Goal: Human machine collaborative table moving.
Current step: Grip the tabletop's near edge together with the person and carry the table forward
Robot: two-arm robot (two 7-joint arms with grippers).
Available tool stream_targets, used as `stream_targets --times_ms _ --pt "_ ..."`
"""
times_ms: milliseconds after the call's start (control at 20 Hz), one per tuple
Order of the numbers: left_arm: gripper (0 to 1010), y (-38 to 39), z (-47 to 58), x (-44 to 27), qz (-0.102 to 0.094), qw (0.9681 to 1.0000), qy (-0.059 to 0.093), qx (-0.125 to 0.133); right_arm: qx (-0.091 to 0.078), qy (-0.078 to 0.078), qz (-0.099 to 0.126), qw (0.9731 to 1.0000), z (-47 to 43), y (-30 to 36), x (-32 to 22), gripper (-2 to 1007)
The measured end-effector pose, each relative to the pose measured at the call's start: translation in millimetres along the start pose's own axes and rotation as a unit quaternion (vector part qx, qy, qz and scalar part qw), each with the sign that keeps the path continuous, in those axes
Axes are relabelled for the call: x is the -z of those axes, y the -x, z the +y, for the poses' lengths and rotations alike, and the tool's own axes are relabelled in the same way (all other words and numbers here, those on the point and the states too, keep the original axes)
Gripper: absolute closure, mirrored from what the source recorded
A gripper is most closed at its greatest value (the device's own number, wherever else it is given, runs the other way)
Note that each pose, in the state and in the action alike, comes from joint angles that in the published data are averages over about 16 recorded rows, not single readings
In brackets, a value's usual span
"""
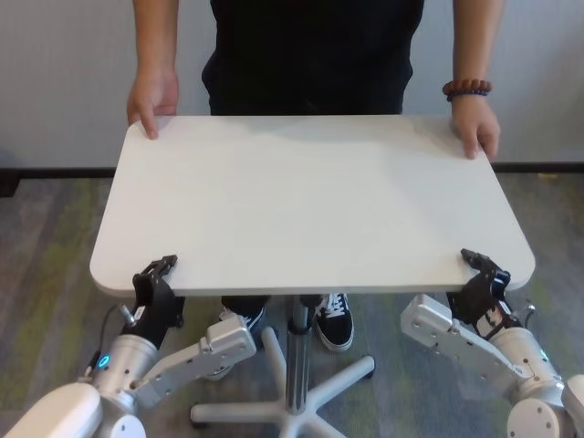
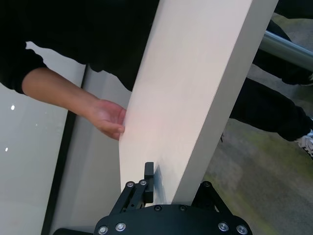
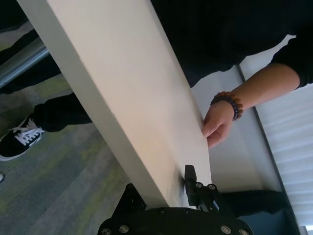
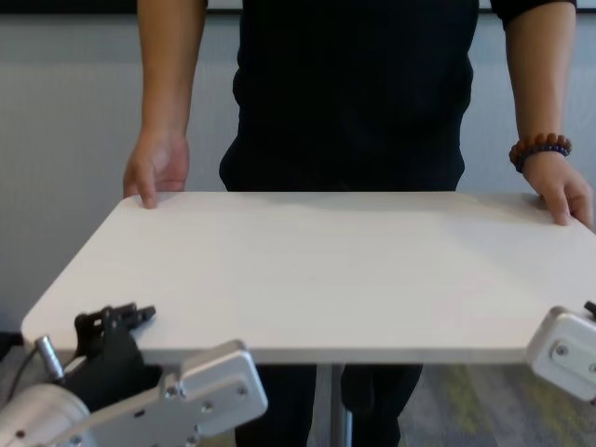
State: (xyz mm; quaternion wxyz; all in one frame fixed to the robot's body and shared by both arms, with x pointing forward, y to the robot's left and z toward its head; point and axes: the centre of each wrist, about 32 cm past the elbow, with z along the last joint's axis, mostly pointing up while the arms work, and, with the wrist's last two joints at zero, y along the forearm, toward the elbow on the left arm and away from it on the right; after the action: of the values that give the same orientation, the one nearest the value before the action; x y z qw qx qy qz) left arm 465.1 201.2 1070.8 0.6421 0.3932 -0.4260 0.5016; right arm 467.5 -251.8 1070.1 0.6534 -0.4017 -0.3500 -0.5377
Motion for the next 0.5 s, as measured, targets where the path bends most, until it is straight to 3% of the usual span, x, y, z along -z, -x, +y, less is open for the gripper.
stream_targets --times_ms 500 --pt "685 -16.6 3.6 -16.0 -0.009 0.9995 0.016 -0.026 0.019 -0.013 -0.007 0.9997 -4.6 -10.2 -7.3 655"
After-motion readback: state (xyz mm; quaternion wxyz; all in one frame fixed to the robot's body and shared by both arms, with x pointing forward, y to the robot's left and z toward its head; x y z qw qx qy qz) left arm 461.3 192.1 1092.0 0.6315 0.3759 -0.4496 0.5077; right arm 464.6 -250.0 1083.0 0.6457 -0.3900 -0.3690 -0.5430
